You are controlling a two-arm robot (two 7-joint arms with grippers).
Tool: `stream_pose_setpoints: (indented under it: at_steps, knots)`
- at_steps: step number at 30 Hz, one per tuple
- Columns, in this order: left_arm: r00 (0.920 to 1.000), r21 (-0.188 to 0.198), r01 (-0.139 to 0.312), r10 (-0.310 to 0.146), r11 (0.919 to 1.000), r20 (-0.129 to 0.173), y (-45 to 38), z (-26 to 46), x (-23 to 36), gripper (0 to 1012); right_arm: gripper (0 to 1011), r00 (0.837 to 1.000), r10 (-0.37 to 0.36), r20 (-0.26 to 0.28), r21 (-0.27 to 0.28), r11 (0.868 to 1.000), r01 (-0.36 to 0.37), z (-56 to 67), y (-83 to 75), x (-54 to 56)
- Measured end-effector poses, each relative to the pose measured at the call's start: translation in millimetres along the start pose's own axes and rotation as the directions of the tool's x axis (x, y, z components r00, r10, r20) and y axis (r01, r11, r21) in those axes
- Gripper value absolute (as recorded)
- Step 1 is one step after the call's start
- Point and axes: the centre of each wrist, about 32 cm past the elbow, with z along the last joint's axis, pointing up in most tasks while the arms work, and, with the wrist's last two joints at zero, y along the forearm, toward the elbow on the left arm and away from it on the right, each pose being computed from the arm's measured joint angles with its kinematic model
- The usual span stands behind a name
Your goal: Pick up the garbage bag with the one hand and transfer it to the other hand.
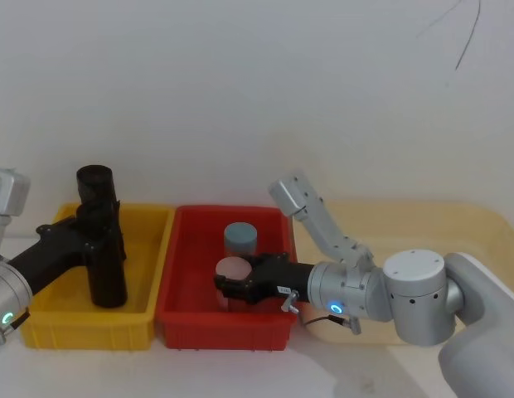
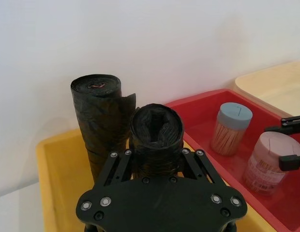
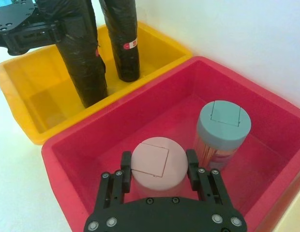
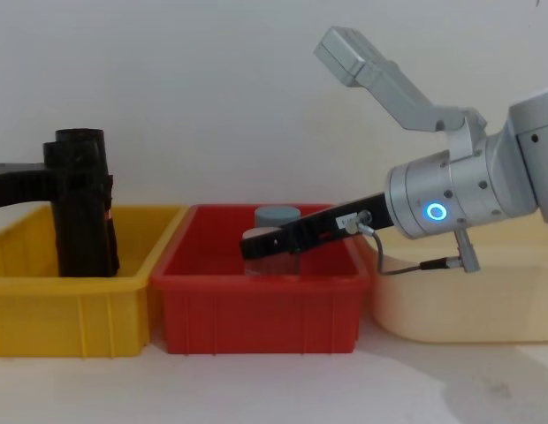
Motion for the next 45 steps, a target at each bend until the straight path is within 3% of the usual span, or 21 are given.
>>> stream_pose_setpoints:
  at_steps: [14,19,26,27,33,37,39,45]
  knots:
    - [1.0,-0.004,-0.001,0.001,1.0,0.004,0.1,1.3,-0.2,366,647,1.0,-0.001,0.0,0.012,1.0,0.001,0.8,-1.6,0.3]
    - [0.9998,-0.034,-0.001,0.002,0.9994,0.021,-1.1,10.2,-1.4,366,648,1.0,-0.001,0.002,0.056,0.998,0.0,6.2,-6.3,0.8]
    - [0.9985,-0.099,0.009,-0.004,0.9951,0.054,-5.4,31.7,-3.4,365,647,1.0,-0.01,0.016,0.148,0.989,0.007,21.1,-18.8,3.0]
    - [0.9981,-0.117,0.014,-0.007,0.993,0.061,-7.1,38.1,-4.2,365,647,1.0,-0.015,0.022,0.17,0.985,0.011,25.5,-22.7,3.8]
    - [0.996,-0.184,0.046,-0.031,0.9818,0.084,-15.6,61.0,-7.1,365,647,0.998,-0.046,0.041,0.246,0.969,0.035,39.4,-37.1,7.7]
    - [0.9922,-0.237,0.093,-0.071,0.967,0.103,-26.7,79.9,-11.4,366,647,0.995,-0.083,0.055,0.291,0.954,0.063,48.5,-49.2,11.5]
    - [0.9906,-0.25,0.109,-0.084,0.9622,0.108,-30.6,84.8,-12.9,365,647,0.992,-0.111,0.061,0.316,0.945,0.087,53.2,-57.3,14.2]
    - [0.9795,-0.298,0.191,-0.162,0.9354,0.12,-52.6,103.1,-20.4,366,647,0.978,-0.199,0.062,0.361,0.918,0.164,59.1,-79.1,21.1]
